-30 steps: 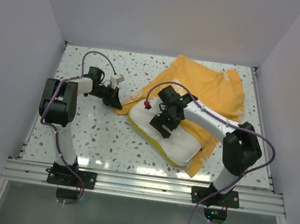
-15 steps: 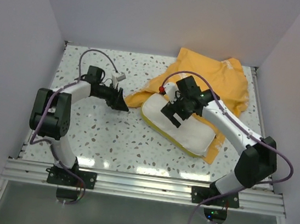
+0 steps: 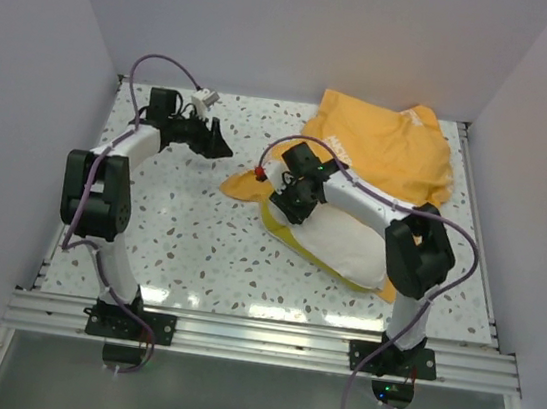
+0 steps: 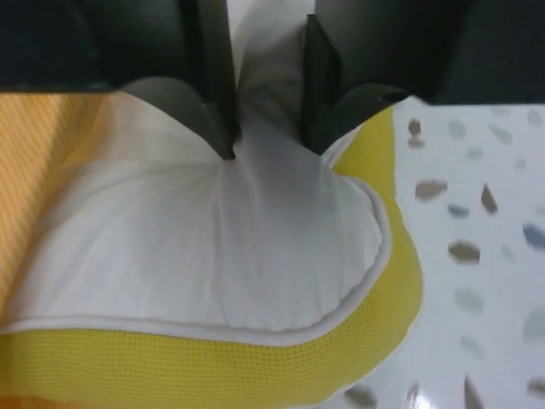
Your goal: Put the pillow into the pillowcase
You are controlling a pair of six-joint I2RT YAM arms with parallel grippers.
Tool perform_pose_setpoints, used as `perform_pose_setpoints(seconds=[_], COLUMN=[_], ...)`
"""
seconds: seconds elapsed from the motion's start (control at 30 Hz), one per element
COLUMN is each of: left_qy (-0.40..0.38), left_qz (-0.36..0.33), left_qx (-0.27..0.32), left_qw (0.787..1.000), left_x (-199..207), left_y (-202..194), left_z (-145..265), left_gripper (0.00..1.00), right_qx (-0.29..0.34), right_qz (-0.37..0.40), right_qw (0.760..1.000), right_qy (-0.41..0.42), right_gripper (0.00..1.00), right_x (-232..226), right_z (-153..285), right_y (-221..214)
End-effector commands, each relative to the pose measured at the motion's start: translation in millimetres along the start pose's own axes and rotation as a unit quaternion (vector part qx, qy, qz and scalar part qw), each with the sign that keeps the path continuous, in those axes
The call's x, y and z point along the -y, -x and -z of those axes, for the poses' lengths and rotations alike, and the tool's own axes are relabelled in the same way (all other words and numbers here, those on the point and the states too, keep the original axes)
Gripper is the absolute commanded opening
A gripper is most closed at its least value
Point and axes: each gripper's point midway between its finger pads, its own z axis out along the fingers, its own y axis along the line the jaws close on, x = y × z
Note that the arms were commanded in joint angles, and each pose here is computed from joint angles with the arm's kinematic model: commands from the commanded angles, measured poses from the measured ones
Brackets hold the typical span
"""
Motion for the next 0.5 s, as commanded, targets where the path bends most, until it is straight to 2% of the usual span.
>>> perform_pose_setpoints(seconds=[0.0, 0.03, 0.07, 0.13, 0.2, 0.23, 0.3, 0.37, 0.4, 0.47], left_qy=[-0.019, -0.031, -0.039, -0.069, -0.093, -0.107, -0.139, -0.165, -0.169, -0.170], left_qz=[-0.022, -0.023, -0.018, -0.014, 0.006, 0.021, 0.050, 0.083, 0.102, 0.128], left_qx=[-0.013, -0.009, -0.005, 0.005, 0.006, 0.024, 0.021, 0.047, 0.042, 0.053], left_qw=[0.999, 0.999, 0.999, 0.997, 0.996, 0.994, 0.989, 0.982, 0.980, 0.976], left_x=[4, 8, 11, 25, 39, 47, 66, 81, 85, 89], left_y=[4, 6, 5, 5, -1, 8, -1, 11, 1, 3], left_z=[-17, -21, -27, -46, -68, -77, -100, -112, -127, -139], left_gripper=[0.70, 0.70, 0.70, 0.71, 0.71, 0.71, 0.72, 0.73, 0.79, 0.81], right_qx=[-0.077, -0.081, -0.075, -0.054, -0.071, -0.067, -0.063, -0.066, -0.070, -0.073], right_qz=[0.053, 0.080, 0.072, 0.120, 0.148, 0.172, 0.185, 0.189, 0.189, 0.177], right_qw=[0.990, 0.986, 0.989, 0.988, 0.983, 0.980, 0.979, 0.979, 0.978, 0.980], right_qy=[0.102, 0.118, 0.109, 0.086, 0.078, 0.069, 0.053, 0.045, 0.046, 0.045], right_gripper=[0.29, 0.23, 0.01, 0.00, 0.00, 0.00, 0.00, 0.00, 0.00, 0.00], right_x=[-32, -35, -23, -15, -16, -17, -21, -23, -24, -25], right_z=[45, 67, 80, 111, 118, 122, 124, 119, 118, 115], right_y=[-87, -111, -124, -141, -168, -173, -188, -197, -200, -203])
